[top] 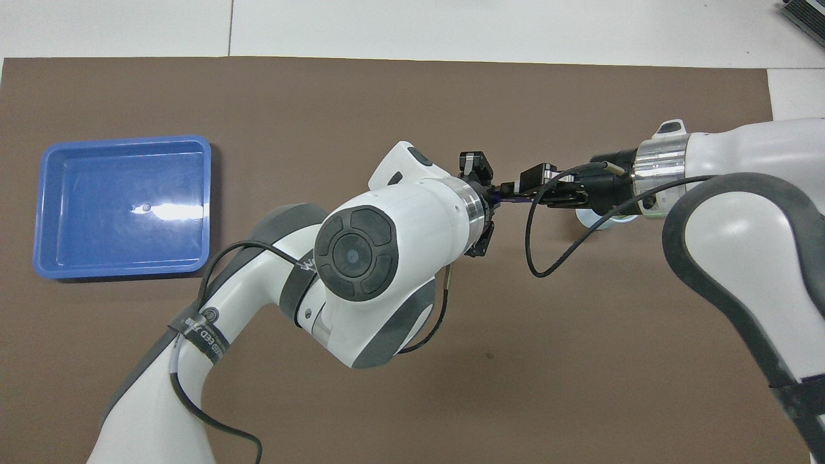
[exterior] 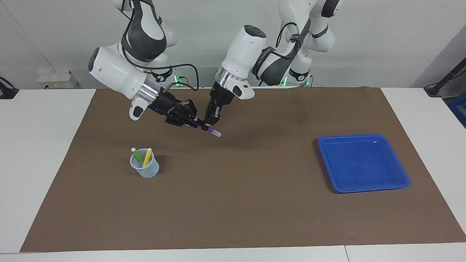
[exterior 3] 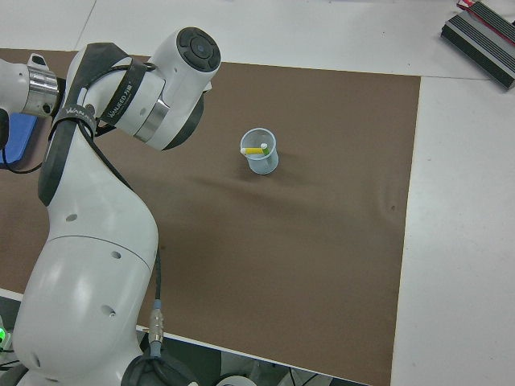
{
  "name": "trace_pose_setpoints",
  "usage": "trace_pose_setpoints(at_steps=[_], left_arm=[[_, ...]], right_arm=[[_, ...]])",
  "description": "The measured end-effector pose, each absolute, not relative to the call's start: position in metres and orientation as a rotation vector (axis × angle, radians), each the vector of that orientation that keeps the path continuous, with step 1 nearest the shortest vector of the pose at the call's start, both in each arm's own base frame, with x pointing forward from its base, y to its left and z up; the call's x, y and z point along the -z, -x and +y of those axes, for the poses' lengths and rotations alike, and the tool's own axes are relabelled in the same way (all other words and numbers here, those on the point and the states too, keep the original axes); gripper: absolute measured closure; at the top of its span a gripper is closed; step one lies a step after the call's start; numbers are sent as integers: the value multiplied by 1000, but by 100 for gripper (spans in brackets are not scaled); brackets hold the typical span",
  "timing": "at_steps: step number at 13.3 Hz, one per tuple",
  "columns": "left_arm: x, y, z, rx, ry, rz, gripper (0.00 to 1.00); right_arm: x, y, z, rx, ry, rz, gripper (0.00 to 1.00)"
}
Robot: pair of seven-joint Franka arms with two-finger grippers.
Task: Transfer and insert pens with both arms
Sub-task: 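Grasp the purple pen with the right gripper and pull it from the left gripper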
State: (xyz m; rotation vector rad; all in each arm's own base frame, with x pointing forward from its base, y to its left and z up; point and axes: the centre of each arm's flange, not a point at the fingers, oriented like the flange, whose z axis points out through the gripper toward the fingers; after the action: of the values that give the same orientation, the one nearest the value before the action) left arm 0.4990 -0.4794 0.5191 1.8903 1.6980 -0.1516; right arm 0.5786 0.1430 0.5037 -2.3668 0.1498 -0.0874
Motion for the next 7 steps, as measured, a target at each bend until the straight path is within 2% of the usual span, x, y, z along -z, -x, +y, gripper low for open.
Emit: trace_pose_setpoints(at_steps=[6, 7], left_arm=[[-517, -503, -474, 126, -1917, 1683, 2], [-515, -506, -471, 113, -1954, 1669, 0]], right_arm=[[-519, -583, 105, 102, 2426, 144, 80], [-520, -583, 104, 110, 2456, 127, 80]])
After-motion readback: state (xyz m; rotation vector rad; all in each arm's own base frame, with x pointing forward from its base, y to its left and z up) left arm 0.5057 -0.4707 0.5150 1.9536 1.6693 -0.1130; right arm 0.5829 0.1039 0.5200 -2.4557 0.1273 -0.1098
